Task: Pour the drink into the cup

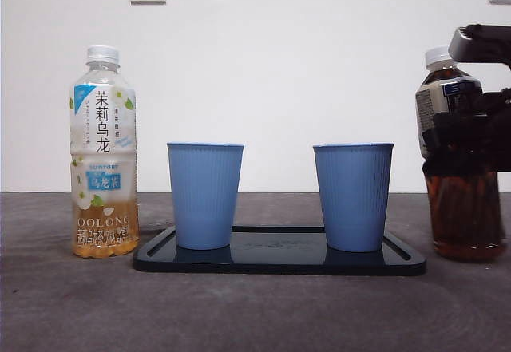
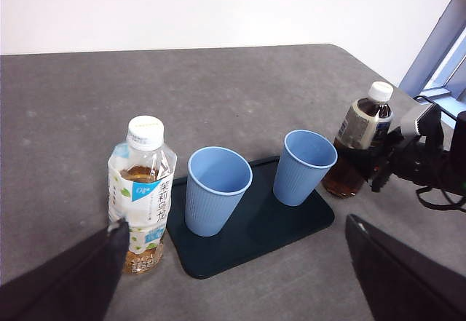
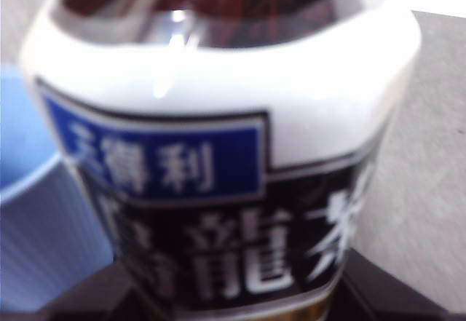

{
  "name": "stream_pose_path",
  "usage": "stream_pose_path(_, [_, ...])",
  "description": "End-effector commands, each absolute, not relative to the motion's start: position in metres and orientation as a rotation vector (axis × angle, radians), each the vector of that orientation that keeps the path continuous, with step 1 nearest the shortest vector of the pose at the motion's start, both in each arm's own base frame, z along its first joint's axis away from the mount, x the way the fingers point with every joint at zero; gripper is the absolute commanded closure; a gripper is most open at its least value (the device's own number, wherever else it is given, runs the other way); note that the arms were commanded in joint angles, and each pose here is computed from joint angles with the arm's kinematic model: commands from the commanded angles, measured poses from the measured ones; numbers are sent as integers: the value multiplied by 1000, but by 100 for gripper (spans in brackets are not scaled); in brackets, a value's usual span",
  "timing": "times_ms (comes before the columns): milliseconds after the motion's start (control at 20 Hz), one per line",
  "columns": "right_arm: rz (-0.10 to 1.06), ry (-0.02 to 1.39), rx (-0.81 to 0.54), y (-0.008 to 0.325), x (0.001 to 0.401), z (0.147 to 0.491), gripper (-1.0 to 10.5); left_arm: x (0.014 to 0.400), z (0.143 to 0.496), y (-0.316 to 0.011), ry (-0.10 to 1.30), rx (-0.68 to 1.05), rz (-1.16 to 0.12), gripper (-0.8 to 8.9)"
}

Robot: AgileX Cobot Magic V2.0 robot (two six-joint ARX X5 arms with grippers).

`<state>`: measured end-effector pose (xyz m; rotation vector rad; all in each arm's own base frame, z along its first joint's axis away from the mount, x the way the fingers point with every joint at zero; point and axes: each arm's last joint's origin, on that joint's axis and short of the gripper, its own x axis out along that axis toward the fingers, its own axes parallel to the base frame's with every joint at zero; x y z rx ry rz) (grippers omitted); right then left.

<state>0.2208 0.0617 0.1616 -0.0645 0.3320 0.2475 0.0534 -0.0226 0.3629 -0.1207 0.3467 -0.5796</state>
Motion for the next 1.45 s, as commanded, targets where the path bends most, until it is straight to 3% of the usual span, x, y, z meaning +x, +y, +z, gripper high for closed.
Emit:
stream_pose_path(50, [231,293,-144,68,224,189,807,53,365,-23,325,-99,-587,355])
stream_pose_path(200, [193,363,-264,78,219,213,807,53,365,-23,321,-89,-588,355])
stream_pose_path(500, [163,405,-648,113,212,266,807,54,368,-23,287,-75,-591,355])
stream_pose_path(650, [87,424,-839,119,208,281,807,54,368,-23,293,-80,-590,355])
stream_pose_path(800, [12,480,-1004,116,205,281,807,54,368,-23,294,-80,-590,355])
stream_pose_path(1250, [-34,573,-1379,124,206,269,807,54,368,-23,294,-91,-589,355])
stream_pose_path(1450, [-31,629,-1465,130,214,255,807,54,368,-23,294,-90,-589,355])
